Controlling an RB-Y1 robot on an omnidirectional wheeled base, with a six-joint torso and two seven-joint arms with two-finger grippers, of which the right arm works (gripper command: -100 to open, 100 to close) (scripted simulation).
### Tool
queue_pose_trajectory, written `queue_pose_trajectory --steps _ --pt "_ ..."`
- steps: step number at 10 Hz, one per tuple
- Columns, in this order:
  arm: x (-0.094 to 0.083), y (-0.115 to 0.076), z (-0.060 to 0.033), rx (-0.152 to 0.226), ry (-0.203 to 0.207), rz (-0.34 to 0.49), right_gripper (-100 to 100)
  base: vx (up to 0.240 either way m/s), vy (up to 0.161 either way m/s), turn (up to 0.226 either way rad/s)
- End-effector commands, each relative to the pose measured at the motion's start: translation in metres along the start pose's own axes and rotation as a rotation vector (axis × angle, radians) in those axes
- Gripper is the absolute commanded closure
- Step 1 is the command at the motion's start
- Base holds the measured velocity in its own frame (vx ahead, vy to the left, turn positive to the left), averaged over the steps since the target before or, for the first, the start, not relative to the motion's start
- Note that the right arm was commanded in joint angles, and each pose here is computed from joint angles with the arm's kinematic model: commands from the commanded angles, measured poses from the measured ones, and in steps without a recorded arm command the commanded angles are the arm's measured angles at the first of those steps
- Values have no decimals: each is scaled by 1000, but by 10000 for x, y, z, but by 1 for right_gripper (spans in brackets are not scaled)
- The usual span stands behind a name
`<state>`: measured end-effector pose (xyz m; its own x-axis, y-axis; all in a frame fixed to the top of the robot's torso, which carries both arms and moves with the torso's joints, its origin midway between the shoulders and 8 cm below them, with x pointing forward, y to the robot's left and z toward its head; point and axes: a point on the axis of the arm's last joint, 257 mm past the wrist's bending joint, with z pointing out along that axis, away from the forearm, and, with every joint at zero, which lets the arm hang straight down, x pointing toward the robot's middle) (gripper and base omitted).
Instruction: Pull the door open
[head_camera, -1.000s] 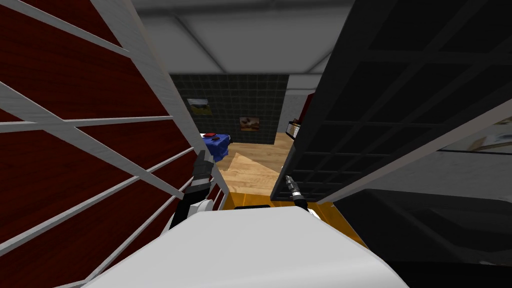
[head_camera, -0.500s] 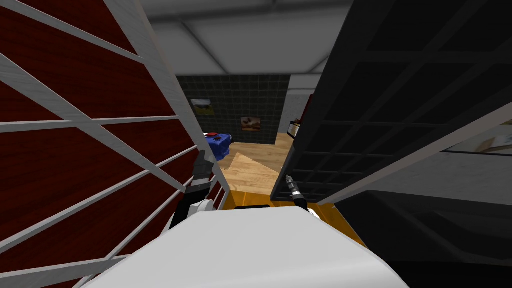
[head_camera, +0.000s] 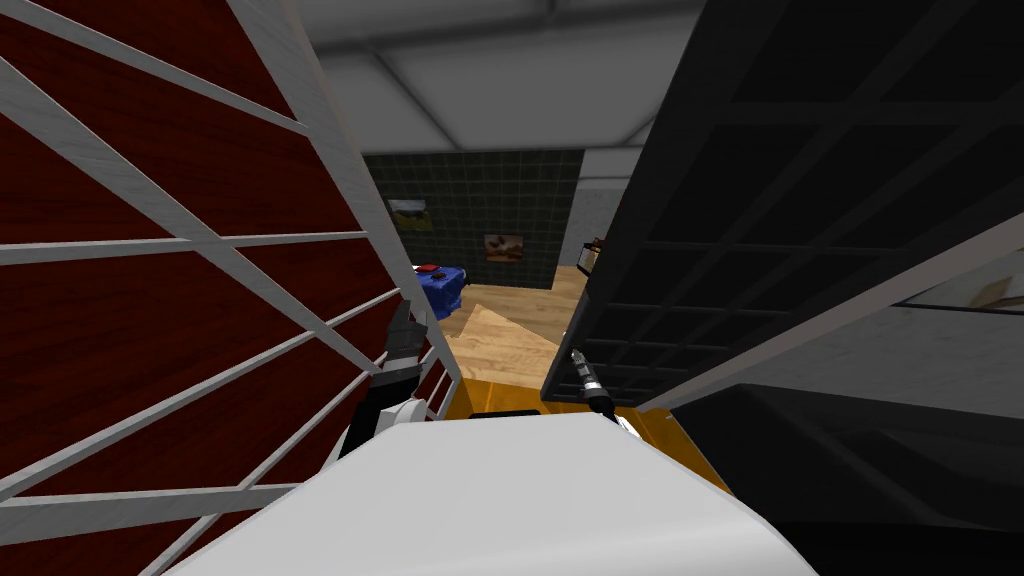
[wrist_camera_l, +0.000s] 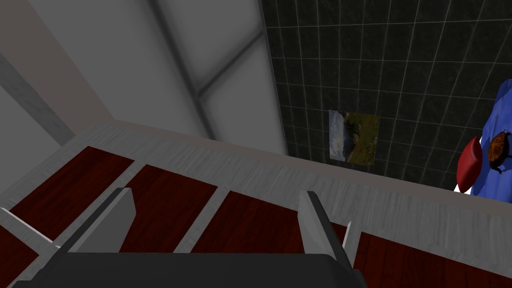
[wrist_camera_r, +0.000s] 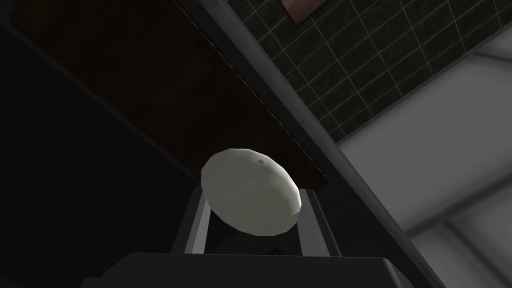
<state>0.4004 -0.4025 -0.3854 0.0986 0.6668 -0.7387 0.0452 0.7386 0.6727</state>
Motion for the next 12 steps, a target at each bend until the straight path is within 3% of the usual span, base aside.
queue_pose_trajectory --steps 1,12 --pt "51 37 4 -5 4 45 100 -30 -17 32" --pt "10 29 60 6 -25 374 100 -33 -16 46"
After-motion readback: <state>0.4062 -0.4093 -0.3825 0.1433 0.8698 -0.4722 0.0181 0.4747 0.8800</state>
